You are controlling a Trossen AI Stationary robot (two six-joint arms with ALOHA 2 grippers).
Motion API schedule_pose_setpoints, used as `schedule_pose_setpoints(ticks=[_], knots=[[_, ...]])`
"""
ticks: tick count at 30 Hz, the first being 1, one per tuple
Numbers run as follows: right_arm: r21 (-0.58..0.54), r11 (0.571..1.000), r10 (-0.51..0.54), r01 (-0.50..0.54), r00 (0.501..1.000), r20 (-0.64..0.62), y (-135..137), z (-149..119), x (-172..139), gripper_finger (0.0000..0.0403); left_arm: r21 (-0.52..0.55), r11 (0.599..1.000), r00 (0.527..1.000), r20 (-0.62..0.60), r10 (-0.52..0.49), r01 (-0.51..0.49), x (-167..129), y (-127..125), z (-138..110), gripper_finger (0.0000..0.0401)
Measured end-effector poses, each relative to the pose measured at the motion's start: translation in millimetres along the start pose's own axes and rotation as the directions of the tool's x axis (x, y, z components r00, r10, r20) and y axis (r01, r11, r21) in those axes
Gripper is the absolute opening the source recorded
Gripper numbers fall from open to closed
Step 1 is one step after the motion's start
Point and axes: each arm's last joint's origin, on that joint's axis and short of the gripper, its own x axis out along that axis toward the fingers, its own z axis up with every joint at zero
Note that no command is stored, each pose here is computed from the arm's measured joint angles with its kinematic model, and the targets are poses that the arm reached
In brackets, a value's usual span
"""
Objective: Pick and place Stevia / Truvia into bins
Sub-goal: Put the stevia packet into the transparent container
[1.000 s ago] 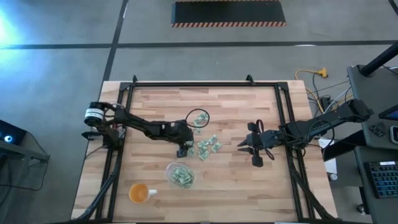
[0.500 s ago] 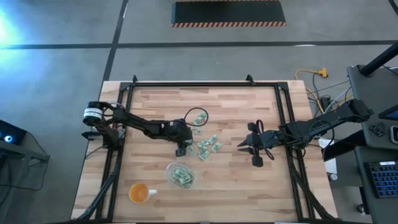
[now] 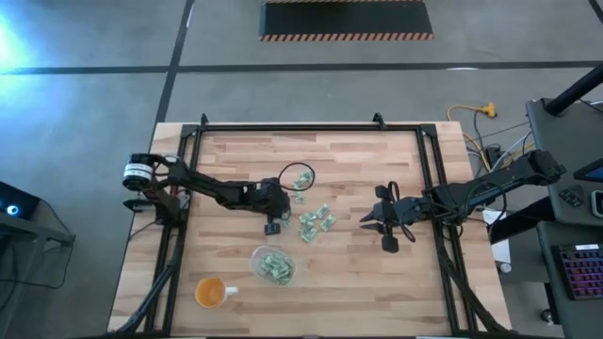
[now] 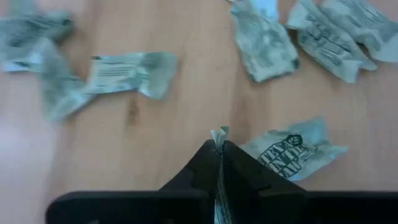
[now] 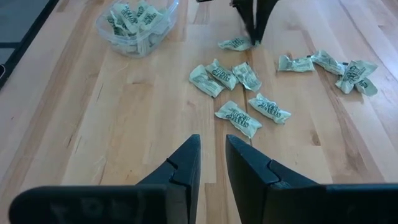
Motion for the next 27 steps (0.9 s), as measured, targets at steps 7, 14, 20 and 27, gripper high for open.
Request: schedule_pose_setpoints(ticks=[7, 14, 20, 27], knots=[[0.000, 1.000, 0.000, 0.000, 1.000, -0.001, 0.0, -0.2, 0.1, 0.0068, -0.014, 0.995, 0.994, 0.049, 0.101, -0.100, -10.7, 4.0, 7.4, 0.0002], [0.000, 1.000, 0.000, 0.000, 1.000, -0.001, 0.0, -0.3, 0.2, 0.0068, -0.037, 0.998, 0.994, 0.101, 0.052, -0.049, -24.6, -0.6, 13.8, 0.0001], [0.000, 1.000, -0.001, 0.001, 1.000, -0.006, -0.3, -2.0, 0.9, 0.0068, 0.018, 0.985, 0.975, 0.137, -0.174, 0.173, -43.1, -19.0, 18.9, 0.0001], [0.001, 1.000, -0.001, 0.001, 1.000, -0.006, -0.5, -3.4, 1.5, 0.0068, 0.134, 0.895, 0.884, 0.151, -0.443, 0.425, -65.8, -50.0, 19.2, 0.0001]])
